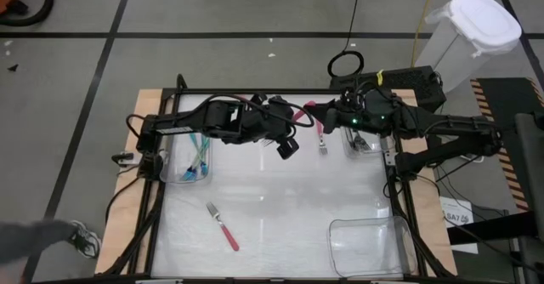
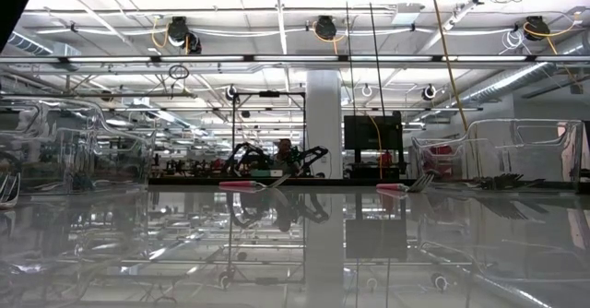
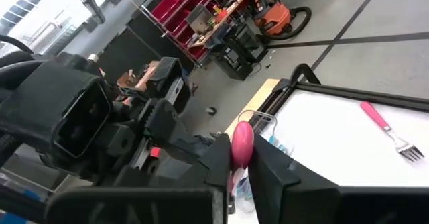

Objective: Sort silverware by color (type)
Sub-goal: Put the pink fork into the bottom right transparent bin

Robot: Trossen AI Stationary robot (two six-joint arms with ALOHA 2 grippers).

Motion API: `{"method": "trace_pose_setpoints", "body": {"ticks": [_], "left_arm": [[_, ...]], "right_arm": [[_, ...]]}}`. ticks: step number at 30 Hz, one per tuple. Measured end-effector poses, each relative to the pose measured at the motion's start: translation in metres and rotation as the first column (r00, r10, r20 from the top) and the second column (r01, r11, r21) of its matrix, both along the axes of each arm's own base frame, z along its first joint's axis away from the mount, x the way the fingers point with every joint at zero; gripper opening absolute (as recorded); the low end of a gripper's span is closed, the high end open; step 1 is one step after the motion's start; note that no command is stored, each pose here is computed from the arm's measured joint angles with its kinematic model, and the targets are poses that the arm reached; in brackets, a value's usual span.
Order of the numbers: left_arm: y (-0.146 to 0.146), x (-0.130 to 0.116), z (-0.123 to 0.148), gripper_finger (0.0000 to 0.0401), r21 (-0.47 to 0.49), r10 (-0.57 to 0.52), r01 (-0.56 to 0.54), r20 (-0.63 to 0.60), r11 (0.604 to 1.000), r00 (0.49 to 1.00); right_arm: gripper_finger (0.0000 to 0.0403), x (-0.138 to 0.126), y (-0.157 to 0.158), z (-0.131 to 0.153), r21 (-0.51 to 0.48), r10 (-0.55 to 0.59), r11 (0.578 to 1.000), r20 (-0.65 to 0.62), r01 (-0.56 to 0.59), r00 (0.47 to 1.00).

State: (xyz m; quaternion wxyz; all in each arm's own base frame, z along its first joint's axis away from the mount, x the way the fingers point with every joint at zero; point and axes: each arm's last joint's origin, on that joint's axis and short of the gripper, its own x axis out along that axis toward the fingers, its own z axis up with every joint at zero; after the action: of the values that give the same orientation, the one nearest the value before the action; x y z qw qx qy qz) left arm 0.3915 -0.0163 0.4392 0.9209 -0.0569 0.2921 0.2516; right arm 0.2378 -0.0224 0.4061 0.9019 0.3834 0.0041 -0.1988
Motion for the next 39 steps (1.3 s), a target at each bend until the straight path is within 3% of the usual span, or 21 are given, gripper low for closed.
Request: {"method": "trace_pose_setpoints", "body": {"ticks": [5,10,16,22,25,29,34,39], "left_arm": [[0.003,-0.005,0.003,0.0138,-0.07,-0.039,0.039,0.006,0.997,0.999],[0.01,-0.025,0.025,0.0185,-0.12,-0.139,0.145,0.058,0.982,0.989],[0.024,-0.057,0.053,0.019,-0.003,-0.188,0.189,0.088,0.982,0.978],[0.036,-0.079,0.068,0.019,0.151,-0.238,0.23,0.038,0.961,0.97],[0.04,-0.089,0.072,0.0191,0.169,-0.215,0.208,0.021,0.963,0.976],[0.042,-0.107,0.066,0.0191,0.102,-0.059,0.064,-0.049,0.993,0.997],[0.047,-0.13,0.056,0.0191,0.024,0.038,-0.033,-0.197,0.999,0.98],[0.047,-0.147,0.064,0.0191,-0.041,0.067,-0.073,-0.14,0.996,0.988]], "right_arm": [[0.0027,-0.003,-0.003,0.001,-0.007,-0.014,1.0,-0.004,0.014,1.0],[0.0027,-0.013,-0.008,0.008,-0.021,-0.05,0.998,0.025,0.051,0.998],[0.0027,-0.029,-0.011,0.015,-0.032,-0.064,0.997,0.048,0.066,0.997],[0.0027,-0.045,-0.015,0.021,-0.066,-0.087,0.994,0.056,0.09,0.995],[0.0027,-0.052,-0.017,0.024,-0.08,-0.095,0.992,0.068,0.101,0.993],[0.0027,-0.059,-0.017,0.028,-0.087,-0.095,0.991,0.087,0.103,0.992],[0.0027,-0.064,-0.017,0.03,-0.09,-0.042,0.995,0.1,0.051,0.994],[0.0027,-0.066,-0.015,0.031,-0.103,0.003,0.995,0.1,0.008,0.995]]}}
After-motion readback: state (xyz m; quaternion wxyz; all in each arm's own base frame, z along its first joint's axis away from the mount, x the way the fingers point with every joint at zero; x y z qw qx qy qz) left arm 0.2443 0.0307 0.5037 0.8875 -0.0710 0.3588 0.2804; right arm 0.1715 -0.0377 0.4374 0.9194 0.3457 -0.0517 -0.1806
